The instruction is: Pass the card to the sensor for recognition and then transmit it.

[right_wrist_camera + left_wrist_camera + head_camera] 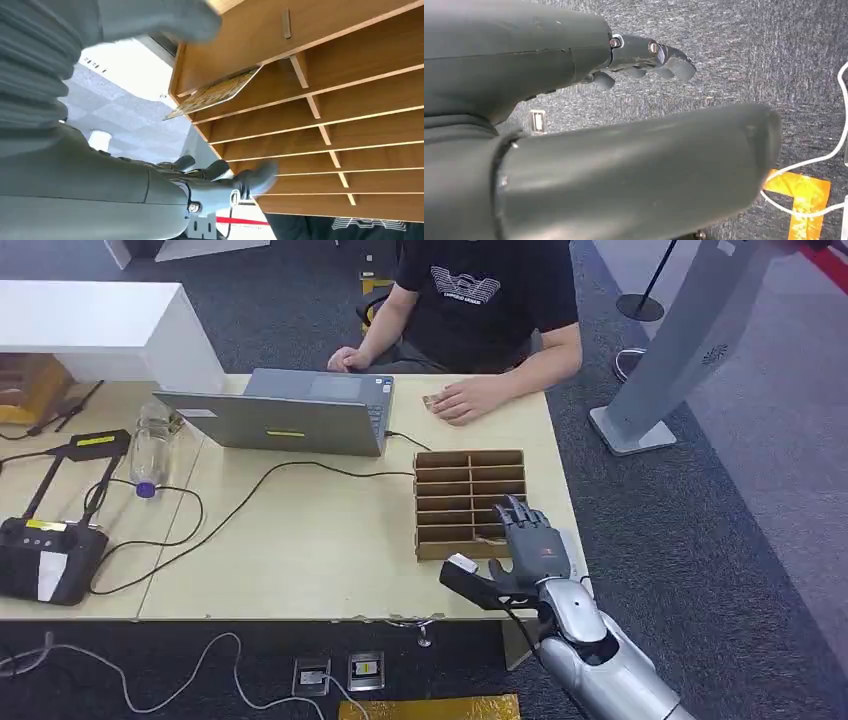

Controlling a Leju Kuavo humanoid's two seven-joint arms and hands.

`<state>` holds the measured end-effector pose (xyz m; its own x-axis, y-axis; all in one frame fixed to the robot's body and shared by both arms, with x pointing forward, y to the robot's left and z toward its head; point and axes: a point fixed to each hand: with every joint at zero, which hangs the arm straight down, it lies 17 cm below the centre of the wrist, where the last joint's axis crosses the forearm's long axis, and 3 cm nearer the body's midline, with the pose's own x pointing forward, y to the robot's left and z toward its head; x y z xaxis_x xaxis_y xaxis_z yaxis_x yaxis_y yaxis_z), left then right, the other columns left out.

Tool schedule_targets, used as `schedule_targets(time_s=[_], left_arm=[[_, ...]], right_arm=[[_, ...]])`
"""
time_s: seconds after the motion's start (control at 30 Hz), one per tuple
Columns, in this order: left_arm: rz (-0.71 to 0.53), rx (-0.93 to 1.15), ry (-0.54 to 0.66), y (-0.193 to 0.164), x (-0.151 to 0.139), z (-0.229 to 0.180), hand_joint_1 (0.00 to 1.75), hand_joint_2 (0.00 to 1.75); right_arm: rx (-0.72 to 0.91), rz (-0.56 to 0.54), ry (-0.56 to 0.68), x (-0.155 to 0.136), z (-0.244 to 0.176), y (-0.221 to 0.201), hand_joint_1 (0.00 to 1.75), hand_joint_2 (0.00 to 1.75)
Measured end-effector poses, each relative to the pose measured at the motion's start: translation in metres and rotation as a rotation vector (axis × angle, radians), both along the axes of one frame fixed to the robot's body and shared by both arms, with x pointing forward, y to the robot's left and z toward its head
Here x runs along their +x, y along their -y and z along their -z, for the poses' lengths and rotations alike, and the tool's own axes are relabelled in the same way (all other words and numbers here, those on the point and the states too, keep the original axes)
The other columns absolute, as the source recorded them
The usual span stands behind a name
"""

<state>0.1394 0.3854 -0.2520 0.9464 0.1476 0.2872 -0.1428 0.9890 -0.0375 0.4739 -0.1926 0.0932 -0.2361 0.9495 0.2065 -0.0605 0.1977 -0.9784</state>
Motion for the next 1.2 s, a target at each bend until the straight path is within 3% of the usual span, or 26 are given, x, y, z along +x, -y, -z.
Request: schedule_targets(time_s=[1.2], left_arm=[[-0.007, 0.01, -0.006, -0.008, -0.0008, -0.0008, 0.0, 0.0]], right_arm=[[-0.022, 0.009, 0.012, 0.005, -0.0013, 0.0042, 1.75, 1.75]])
